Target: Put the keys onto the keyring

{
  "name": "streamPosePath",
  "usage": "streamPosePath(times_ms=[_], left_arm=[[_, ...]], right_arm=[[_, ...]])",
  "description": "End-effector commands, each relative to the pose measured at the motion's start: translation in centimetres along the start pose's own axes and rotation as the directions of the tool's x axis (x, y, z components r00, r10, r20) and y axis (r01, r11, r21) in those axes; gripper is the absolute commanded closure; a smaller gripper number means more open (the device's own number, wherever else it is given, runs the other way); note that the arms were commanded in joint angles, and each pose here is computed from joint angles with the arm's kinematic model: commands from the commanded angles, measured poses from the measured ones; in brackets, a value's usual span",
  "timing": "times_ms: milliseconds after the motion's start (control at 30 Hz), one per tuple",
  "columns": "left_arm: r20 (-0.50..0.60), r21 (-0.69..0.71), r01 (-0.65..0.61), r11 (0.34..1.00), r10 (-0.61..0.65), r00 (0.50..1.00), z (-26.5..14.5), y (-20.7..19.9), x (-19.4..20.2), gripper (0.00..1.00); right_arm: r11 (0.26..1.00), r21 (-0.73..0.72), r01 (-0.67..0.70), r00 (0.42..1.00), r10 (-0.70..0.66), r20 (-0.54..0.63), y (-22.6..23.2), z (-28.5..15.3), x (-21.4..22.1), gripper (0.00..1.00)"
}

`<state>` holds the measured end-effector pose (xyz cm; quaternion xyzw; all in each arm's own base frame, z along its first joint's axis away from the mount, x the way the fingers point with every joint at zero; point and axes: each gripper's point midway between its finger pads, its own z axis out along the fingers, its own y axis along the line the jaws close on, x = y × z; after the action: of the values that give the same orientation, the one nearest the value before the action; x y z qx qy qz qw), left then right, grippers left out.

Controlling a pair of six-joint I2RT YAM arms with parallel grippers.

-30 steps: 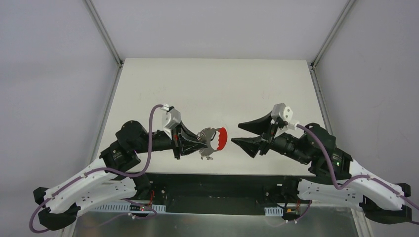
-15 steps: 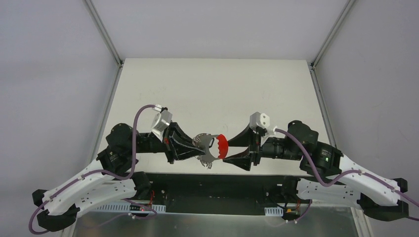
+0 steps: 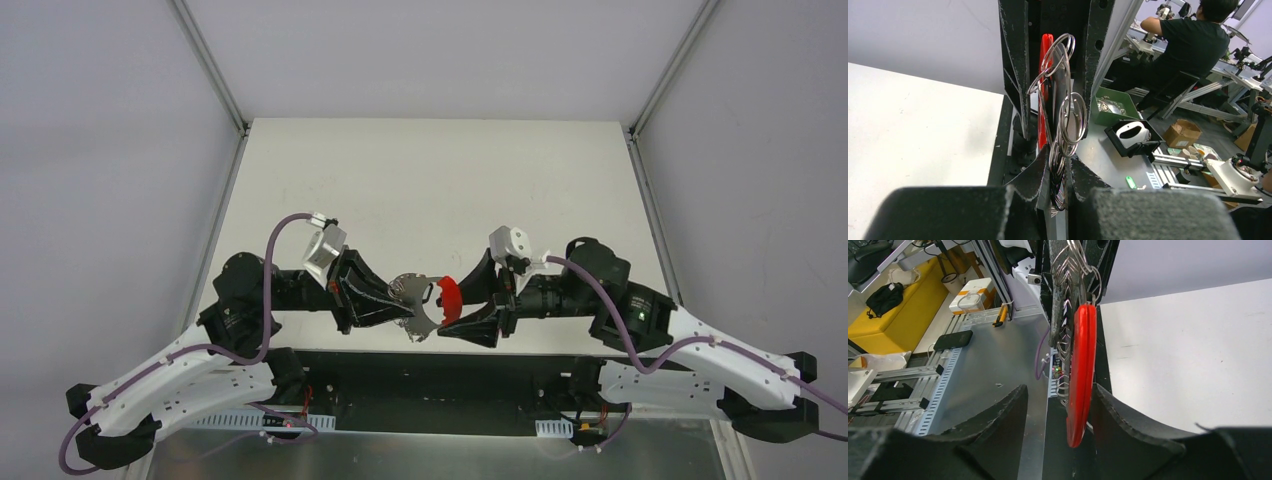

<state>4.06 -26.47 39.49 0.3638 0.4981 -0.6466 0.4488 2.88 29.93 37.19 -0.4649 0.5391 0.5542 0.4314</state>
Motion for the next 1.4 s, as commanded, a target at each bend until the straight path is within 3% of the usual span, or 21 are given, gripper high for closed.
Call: streamPosePath(times_ms=[0, 67, 167, 300, 333, 433, 600, 833, 1000, 1167, 1267, 1367], left_arm=[[0.060, 0.061, -0.044, 0.997, 0.040, 0.997, -0.1, -1.6, -1.7, 1.00], [0.063, 0.060, -0.047, 0.997, 0.043, 0.997, -0.2, -1.6, -1.7, 1.00], [0.063, 0.060, -0.051, 0.997, 0.047, 0.997, -0.2, -1.6, -1.7, 1.00], [0.052, 0.031, -0.061, 0.998, 0.059, 0.997, -0.4, -1.1, -1.2, 1.00], [0.052, 0.016, -0.068, 0.998, 0.067, 0.996, -0.5, -0.9, -1.2, 0.95], [0.066, -0.054, -0.092, 0.994, 0.095, 0.993, -1.2, 0.1, -1.2, 0.64], [0.098, -0.246, -0.105, 0.964, 0.132, 0.986, -3.1, 2.6, -1.8, 0.33], [0.136, -0.541, -0.063, 0.838, 0.162, 0.977, -6.4, 7.5, -2.2, 0.24], [0.137, -0.624, -0.043, 0.780, 0.164, 0.977, -7.5, 9.2, -1.7, 0.13], [0.140, -0.688, -0.014, 0.725, 0.152, 0.978, -8.1, 11.0, -1.0, 0.02], [0.124, -0.717, -0.009, 0.697, 0.141, 0.982, -8.3, 12.0, -0.3, 0.01], [0.067, -0.690, -0.049, 0.722, 0.131, 0.989, -7.5, 11.9, 0.6, 0.01]], right_arm=[[0.997, -0.077, 0.032, 0.996, -0.026, 0.082, 1.6, 0.4, -3.3, 0.52], [0.997, -0.077, 0.032, 0.997, -0.026, 0.074, 1.5, 0.6, -3.2, 0.62], [0.997, -0.071, 0.034, 0.997, -0.029, 0.073, 1.4, 0.7, -3.1, 1.00], [0.998, -0.061, 0.034, 0.997, -0.029, 0.076, 1.3, 0.5, -3.1, 1.00], [0.998, -0.057, 0.032, 0.997, -0.028, 0.078, 1.2, 0.5, -3.0, 1.00], [0.999, -0.019, 0.030, 0.996, -0.029, 0.090, 0.7, 0.2, -3.2, 1.00], [0.995, 0.102, 0.016, 0.998, -0.022, 0.055, -1.4, 0.0, -2.9, 1.00], [0.944, 0.329, 0.028, 0.999, -0.011, -0.053, -5.8, -0.2, -1.3, 1.00], [0.872, 0.489, 0.027, 0.992, 0.037, -0.121, -9.3, -0.8, -0.1, 1.00], [0.769, 0.633, -0.092, 0.970, 0.213, -0.118, -14.5, -1.9, 1.3, 1.00], [0.719, 0.662, -0.212, 0.934, 0.349, -0.081, -17.3, -1.8, 2.1, 1.00], [0.623, 0.730, -0.280, 0.884, 0.465, -0.058, -20.5, -2.4, 3.7, 1.00]])
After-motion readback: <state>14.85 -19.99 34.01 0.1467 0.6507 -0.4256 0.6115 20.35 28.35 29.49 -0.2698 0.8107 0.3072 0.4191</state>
